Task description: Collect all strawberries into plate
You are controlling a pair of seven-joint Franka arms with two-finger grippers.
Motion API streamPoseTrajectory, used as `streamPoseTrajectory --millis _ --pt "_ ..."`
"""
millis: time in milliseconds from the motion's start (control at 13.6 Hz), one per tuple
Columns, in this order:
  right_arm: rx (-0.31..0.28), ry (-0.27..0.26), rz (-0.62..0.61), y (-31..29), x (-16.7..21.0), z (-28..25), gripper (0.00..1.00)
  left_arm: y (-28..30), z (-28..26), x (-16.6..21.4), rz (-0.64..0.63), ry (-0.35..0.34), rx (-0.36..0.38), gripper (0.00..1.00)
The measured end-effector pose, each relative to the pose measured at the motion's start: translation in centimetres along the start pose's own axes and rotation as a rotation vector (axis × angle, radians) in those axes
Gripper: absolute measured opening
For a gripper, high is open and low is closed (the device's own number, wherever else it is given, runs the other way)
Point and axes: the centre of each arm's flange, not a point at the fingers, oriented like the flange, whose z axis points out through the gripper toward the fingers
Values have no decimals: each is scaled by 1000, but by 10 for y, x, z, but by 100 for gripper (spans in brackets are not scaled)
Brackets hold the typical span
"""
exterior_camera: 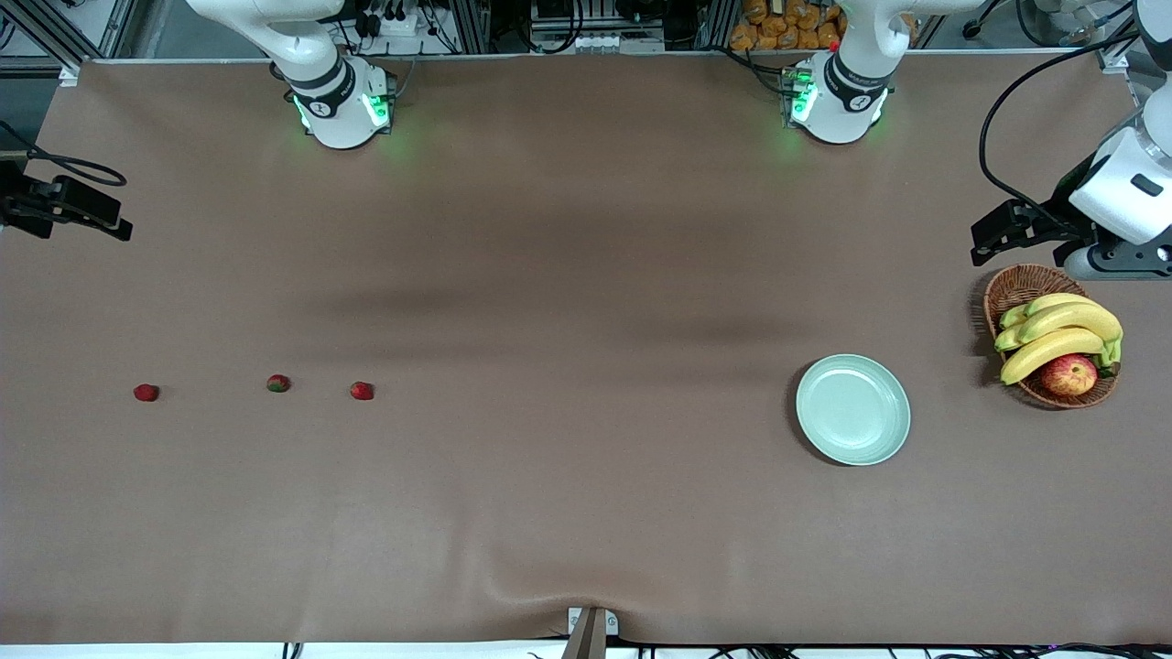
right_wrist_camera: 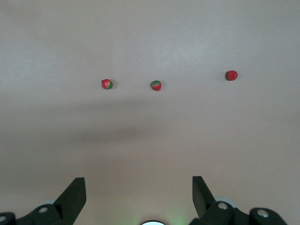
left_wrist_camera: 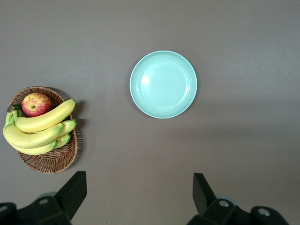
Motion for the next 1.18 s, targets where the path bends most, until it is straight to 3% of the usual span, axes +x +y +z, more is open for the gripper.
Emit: streamPoseTrajectory --millis 517,738,959,1181 --pt "2 -5 18 10 0 1 100 -7 -14 2 -13 29 -1 100" --pt "0 -34 -8 -5 9 17 100 -10 -14 2 -19 30 -1 100" --pt "2 -104 -69 -46 46 78 100 -11 -15 2 -20 31 -1 100" --pt "-15 -119 -174 -123 92 170 100 -11 -15 2 -20 32 -1 100"
